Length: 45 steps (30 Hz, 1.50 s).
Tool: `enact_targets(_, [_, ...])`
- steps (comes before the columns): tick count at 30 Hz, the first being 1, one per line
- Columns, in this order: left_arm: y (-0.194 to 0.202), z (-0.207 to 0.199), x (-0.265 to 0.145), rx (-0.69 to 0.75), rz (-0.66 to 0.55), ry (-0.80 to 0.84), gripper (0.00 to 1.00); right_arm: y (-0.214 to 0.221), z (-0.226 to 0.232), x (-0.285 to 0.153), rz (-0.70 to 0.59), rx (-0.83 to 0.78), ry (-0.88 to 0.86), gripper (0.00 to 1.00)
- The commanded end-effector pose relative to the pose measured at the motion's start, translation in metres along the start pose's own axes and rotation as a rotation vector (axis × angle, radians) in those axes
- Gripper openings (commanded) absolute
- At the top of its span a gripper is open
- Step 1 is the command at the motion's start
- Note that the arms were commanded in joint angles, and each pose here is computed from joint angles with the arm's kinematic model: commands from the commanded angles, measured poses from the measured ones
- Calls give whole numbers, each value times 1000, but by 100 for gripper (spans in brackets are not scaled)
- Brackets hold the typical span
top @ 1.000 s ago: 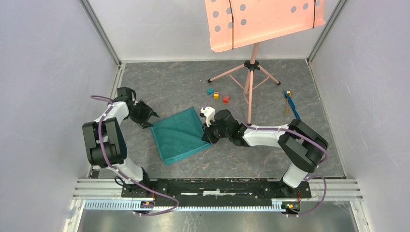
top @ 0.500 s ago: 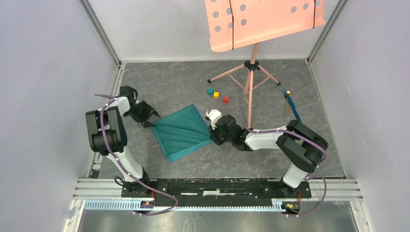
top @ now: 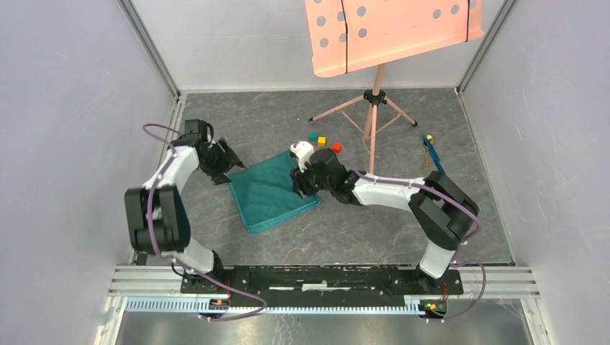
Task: Fold the napkin into a case and place the utensils inside
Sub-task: Smooth out the lower triangle-folded napkin at the center of the board.
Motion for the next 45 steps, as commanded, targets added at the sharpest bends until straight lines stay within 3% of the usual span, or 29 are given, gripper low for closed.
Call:
enact_targets(1, [30,2,-40,78,-51,74,77,-51,2,26,-103,69,-74,53])
enact_targets(6, [79,8,-35,58,42,108,77,-77,-14,67,-136,99,-85,37])
enact_targets(11, [113,14,-19,69,91,112,77,-78,-34,94,-136,129,-87,30])
enact_targets(25, [154,50,4,24,173,-61,78,-24,-82,121,-25,153,84,26])
enact_targets(30, [158,44,1,32,181,-22,78,-38,-83,117,-34,118,84,27])
enact_targets(33, [155,28,-11,54,186,68,78,-59,-76,109,-47,89,64,32])
enact_targets(36, [142,5,-40,94,113,165,79,-86,-63,87,-55,58,69,45])
enact_targets(39, [123,-10,-86,142,-63,196,80,-98,-50,60,-20,73,107,57])
enact_targets(42, [99,-4,-147,158,-410,119,81,-86,-23,40,42,137,85,70])
enact_targets(45, [85,3,-209,180,-747,142,94,-70,25,32,107,204,-52,75])
Point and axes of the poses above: each gripper's point midway between its finger pads, its own x axis out along the fingers, its own z axis along the line the jaws close on, y = z × x, the point moved 7 cm from there along -x, back along the fingers
